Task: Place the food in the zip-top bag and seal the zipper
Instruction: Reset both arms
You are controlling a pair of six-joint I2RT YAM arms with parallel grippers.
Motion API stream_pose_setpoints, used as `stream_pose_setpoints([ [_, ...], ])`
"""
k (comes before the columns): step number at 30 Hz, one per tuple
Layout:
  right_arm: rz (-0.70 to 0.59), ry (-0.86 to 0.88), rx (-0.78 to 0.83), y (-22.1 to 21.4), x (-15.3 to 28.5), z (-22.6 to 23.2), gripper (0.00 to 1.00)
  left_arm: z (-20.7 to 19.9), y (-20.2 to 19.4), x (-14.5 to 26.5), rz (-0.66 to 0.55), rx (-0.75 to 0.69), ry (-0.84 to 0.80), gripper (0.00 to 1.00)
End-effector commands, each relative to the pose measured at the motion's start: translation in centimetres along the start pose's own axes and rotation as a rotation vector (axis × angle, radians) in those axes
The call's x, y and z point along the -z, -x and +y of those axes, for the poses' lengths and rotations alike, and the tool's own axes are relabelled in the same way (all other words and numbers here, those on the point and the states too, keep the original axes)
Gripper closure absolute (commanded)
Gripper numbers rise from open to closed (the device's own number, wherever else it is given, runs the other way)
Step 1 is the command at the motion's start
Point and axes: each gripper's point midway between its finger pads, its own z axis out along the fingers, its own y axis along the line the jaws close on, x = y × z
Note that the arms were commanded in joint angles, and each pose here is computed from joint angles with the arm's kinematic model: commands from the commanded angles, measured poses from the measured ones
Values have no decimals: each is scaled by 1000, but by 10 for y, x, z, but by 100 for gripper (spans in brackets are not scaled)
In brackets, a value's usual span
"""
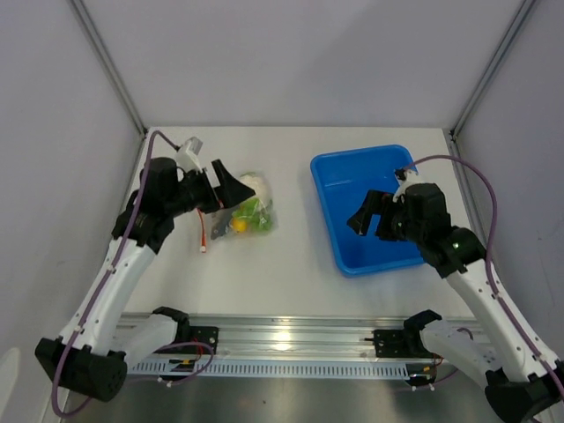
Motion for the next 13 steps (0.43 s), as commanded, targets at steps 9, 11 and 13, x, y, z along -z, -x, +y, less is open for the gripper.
stream_pose_setpoints([
  [9,-210,-33,-178,-27,39,-28,0,-58,-66,82,-135,-78,-411,0],
  [11,-212,41,-168,-40,33,-24,1,-52,-80,84,-121,-83,-422,1],
  [13,-253,171,-148,-44,46,-8,0,-51,-94,94,-127,-100,-466,1],
])
